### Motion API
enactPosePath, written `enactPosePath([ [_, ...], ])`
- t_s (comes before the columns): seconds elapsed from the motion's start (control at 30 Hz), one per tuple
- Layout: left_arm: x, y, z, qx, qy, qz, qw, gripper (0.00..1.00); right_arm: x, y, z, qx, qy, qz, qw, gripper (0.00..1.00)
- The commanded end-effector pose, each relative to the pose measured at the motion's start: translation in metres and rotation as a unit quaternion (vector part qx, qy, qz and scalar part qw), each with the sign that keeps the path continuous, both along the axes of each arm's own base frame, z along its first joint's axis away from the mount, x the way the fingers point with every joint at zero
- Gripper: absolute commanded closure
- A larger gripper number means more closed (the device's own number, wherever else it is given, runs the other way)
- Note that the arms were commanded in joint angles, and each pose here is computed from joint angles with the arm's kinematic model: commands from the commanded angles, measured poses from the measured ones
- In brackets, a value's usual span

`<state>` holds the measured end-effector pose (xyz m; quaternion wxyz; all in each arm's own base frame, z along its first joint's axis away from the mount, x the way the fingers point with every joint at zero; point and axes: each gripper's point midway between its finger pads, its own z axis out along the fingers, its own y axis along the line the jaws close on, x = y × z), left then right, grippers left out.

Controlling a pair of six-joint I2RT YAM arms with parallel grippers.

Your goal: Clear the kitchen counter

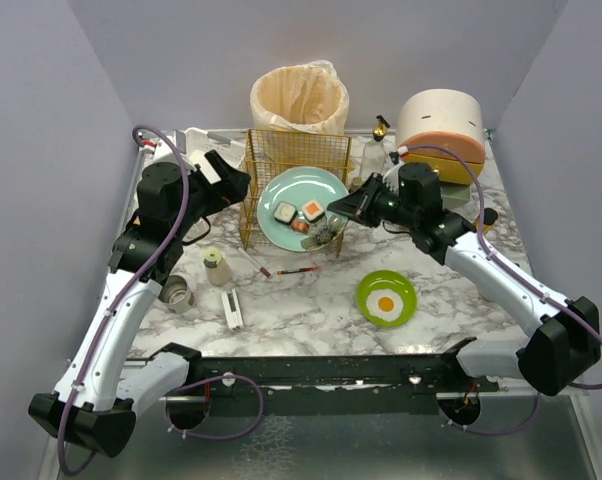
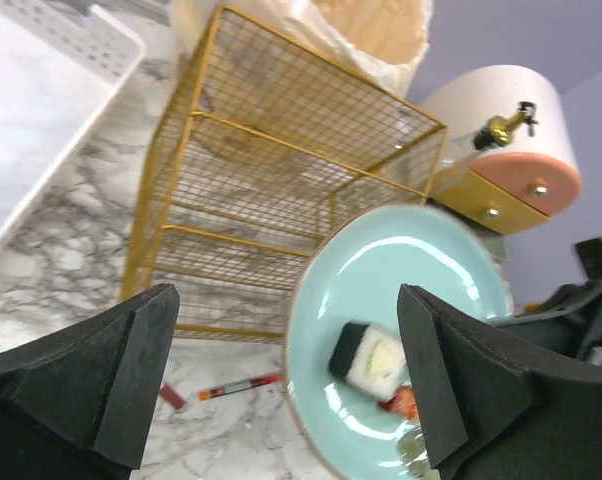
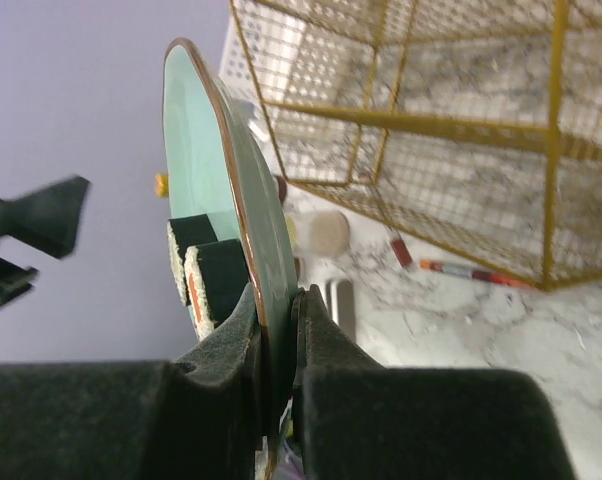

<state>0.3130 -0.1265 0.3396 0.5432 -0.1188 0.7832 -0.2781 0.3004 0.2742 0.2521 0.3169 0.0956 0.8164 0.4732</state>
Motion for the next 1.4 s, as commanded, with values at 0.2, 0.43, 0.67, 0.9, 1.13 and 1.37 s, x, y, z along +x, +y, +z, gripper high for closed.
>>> enactPosePath([
  [0.2,-0.014,0.036,-0.012,0.059,0.023,0.070,0.996,0.01,0.076,0.025,0.136,0.081,-0.138,-0.049,0.986,1.00],
  [0.43,-0.018,0.039,-0.023,0.068,0.046,0.073,0.994,0.01,0.132,0.022,0.161,0.099,-0.155,-0.096,0.978,1.00],
  [0.67,-0.020,0.039,-0.033,0.062,0.069,0.078,0.993,0.01,0.185,0.010,0.181,0.128,-0.155,-0.148,0.968,1.00],
  [0.9,-0.019,0.033,-0.037,0.052,0.083,0.071,0.993,0.01,0.230,-0.004,0.182,0.150,-0.136,-0.214,0.956,1.00],
  [1.13,-0.019,0.033,-0.042,0.055,0.093,0.070,0.992,0.01,0.275,-0.025,0.186,0.150,-0.146,-0.272,0.939,1.00],
  [1.37,-0.019,0.033,-0.051,0.061,0.105,0.069,0.990,0.01,0.311,-0.027,0.177,0.134,-0.177,-0.298,0.928,1.00],
])
